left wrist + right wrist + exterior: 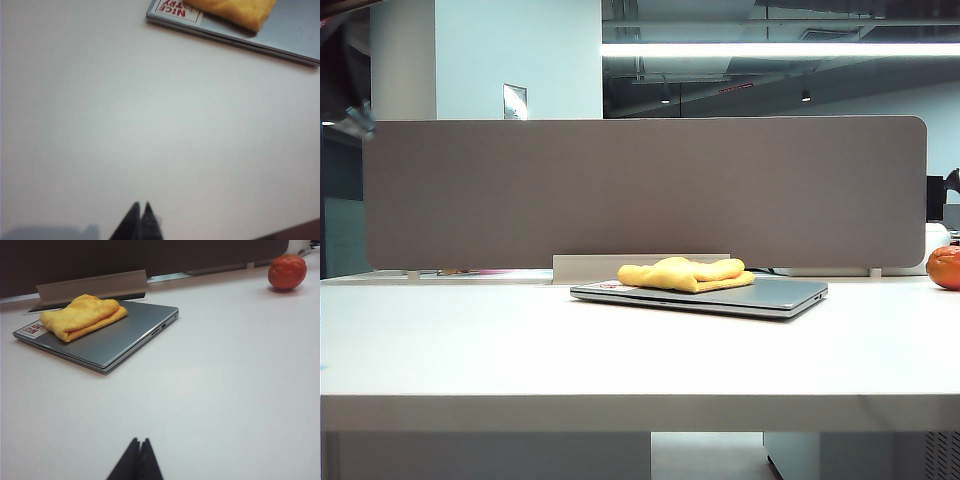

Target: Pick up the yellow rag and put it over the laptop.

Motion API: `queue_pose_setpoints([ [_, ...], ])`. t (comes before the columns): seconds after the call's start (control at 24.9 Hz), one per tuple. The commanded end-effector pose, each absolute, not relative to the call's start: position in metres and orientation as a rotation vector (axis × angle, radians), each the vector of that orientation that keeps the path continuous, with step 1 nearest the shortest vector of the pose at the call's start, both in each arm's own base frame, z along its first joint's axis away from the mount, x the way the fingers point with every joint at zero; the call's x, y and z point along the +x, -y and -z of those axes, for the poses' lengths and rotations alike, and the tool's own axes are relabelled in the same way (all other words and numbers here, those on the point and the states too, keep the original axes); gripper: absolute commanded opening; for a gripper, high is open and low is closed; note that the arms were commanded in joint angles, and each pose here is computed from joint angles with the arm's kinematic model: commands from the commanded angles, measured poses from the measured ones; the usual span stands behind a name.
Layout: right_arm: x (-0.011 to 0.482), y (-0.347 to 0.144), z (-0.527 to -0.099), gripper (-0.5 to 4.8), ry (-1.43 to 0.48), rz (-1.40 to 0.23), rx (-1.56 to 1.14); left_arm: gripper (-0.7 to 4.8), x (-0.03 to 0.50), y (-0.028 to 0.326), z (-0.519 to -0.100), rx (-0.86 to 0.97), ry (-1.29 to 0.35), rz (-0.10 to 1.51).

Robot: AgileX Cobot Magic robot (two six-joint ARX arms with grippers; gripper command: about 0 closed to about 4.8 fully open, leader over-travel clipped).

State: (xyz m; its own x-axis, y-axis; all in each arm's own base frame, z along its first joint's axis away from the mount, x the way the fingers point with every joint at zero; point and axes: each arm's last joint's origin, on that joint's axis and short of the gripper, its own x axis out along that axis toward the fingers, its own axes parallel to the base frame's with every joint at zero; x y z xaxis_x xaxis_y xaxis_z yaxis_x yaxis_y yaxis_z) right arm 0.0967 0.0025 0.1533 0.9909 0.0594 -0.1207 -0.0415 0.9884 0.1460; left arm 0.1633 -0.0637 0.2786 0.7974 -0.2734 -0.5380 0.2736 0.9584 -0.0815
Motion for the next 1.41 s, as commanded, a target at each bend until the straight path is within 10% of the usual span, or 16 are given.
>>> queue_pose_setpoints([
  [0.04,0.097,-0.002,-0.153,-0.01,-0.113,-0.046,0.143,-0.06,0.154,0.060,-0.270,-0.024,-0.547,0.296],
  [1.41,0.097,-0.002,-0.153,-0.01,-0.113,-0.047,0.143,-0.06,0.131,0.013,-0.192,-0.069,-0.187,0.028],
])
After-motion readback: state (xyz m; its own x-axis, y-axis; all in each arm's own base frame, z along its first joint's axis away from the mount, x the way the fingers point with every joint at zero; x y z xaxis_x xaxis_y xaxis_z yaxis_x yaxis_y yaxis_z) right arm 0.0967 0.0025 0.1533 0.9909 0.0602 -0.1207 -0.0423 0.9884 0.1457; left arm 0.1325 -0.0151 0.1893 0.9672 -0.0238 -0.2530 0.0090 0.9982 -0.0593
